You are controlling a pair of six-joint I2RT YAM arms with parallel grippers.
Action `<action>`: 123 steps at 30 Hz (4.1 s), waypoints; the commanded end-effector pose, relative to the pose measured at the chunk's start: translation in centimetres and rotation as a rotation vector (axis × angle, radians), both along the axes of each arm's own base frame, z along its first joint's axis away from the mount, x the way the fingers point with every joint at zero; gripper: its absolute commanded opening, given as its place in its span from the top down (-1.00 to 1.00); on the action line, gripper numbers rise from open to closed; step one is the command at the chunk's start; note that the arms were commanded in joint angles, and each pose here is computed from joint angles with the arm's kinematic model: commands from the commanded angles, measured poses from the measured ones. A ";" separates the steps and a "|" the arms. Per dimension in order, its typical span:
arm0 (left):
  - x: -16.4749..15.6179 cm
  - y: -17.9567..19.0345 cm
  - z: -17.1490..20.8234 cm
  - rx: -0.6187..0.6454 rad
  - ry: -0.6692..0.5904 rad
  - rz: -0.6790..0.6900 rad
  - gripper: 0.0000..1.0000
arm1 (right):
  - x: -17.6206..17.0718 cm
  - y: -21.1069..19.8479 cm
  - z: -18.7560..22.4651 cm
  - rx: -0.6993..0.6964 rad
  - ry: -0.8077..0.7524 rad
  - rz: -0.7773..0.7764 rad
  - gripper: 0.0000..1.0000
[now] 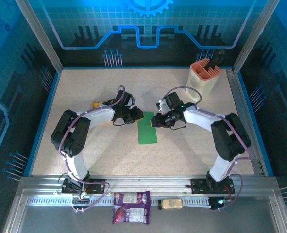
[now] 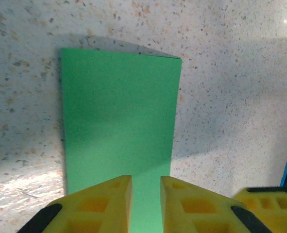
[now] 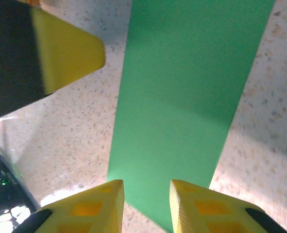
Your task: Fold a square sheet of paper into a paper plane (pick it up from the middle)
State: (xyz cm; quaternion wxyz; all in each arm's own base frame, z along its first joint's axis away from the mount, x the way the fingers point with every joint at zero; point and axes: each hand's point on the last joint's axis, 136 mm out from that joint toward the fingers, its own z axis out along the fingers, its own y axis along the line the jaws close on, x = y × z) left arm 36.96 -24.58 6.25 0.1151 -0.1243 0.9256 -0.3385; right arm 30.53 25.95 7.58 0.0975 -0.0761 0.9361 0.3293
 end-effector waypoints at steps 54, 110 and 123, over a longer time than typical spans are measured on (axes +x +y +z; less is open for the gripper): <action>-0.6 1.1 -6.8 0.120 0.219 0.093 0.55 | -6.6 0.6 -5.4 0.006 0.315 -0.161 0.51; 0.1 -1.5 -5.9 0.022 0.177 -0.025 0.57 | -4.7 2.5 -1.6 0.151 0.274 -0.130 0.87; -0.2 -2.2 -6.6 0.010 0.190 -0.040 0.57 | -2.0 5.1 -2.3 0.178 0.251 -0.139 0.87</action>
